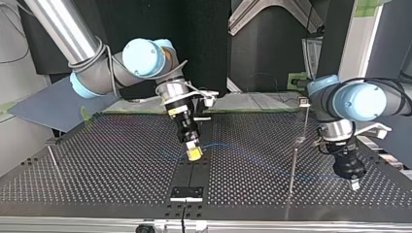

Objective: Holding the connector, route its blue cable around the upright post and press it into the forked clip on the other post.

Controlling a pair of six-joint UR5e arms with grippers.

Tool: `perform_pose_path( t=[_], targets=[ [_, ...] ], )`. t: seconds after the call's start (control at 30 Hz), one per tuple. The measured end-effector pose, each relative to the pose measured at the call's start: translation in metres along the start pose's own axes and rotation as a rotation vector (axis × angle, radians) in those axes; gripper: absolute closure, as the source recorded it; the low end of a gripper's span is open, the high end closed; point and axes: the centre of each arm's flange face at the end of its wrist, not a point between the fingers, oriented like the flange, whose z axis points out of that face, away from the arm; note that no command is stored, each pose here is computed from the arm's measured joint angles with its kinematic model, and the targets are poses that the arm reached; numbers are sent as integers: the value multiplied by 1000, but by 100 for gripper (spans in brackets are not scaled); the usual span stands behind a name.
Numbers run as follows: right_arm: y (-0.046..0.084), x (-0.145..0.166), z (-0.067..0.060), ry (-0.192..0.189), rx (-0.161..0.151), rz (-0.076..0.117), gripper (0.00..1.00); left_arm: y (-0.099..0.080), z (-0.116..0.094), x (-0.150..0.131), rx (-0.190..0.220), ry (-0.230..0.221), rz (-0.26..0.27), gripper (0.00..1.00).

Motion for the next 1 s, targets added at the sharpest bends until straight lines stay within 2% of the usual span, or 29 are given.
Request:
perform_pose_path(
  t=[0.33, 0.63, 0.77, 0.97, 1.0],
  targets=[
    [0, -23, 2, -25, -3, -2, 100, -15, -3, 54, 90, 111, 11, 93],
    [2, -38, 1, -59, -18, -7, 100, -14, -4, 90, 87, 174, 10, 88],
    [3, -48, 0, -86, -29, -14, 100, -16, -7, 93, 89, 183, 7, 86],
    [3, -61, -5, -137, -34, -12, 100, -20, -11, 96, 104, 202, 4, 86],
    [3, -65, -5, -148, -35, -13, 100, -21, -12, 96, 107, 207, 2, 82]
  ],
)
